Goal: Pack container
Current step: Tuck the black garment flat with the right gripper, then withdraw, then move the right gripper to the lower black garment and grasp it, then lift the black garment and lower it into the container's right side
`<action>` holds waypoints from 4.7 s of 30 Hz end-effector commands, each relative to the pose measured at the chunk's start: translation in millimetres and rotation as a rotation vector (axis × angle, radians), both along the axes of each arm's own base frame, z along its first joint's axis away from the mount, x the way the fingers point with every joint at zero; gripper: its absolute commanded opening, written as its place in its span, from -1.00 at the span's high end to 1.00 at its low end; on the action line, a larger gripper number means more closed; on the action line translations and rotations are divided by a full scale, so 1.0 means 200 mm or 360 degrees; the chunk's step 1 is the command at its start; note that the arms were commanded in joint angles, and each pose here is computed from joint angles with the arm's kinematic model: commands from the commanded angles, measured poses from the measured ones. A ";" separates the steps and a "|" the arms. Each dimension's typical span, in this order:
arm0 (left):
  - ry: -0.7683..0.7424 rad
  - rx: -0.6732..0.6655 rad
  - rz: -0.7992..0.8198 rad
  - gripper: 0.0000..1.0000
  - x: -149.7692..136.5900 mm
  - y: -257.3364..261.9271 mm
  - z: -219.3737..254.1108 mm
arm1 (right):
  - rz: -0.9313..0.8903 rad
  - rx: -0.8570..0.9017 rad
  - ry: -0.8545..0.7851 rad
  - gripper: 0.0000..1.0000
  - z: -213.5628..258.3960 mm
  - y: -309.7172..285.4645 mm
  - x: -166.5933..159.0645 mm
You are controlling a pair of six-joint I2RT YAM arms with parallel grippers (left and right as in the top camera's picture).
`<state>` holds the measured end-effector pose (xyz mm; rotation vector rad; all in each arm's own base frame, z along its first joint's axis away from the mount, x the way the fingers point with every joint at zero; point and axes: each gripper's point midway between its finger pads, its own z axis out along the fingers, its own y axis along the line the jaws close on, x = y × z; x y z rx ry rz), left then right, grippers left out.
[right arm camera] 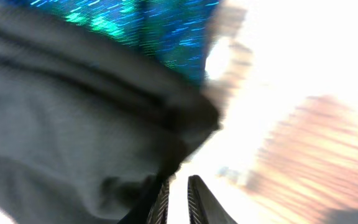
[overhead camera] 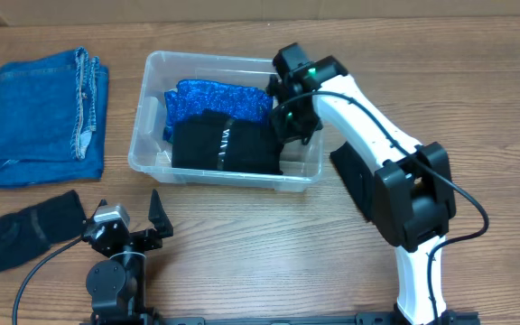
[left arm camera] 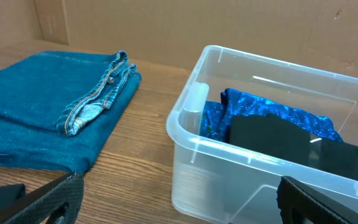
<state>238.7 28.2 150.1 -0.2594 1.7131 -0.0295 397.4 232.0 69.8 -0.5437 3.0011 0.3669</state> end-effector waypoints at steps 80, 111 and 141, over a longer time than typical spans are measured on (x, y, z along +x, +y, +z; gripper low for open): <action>-0.0012 0.0031 0.0033 -1.00 0.00 0.02 0.01 | -0.0590 0.0020 0.0393 0.92 -0.19 -1.18 -0.15; -0.0012 0.0031 0.0033 -1.00 0.00 0.02 0.01 | -0.0976 0.0448 -0.0458 0.92 1.36 -0.56 0.01; -0.0012 0.0031 0.0033 -1.00 0.00 0.02 0.01 | -0.1158 -0.0235 -0.0405 0.92 0.64 -0.23 0.20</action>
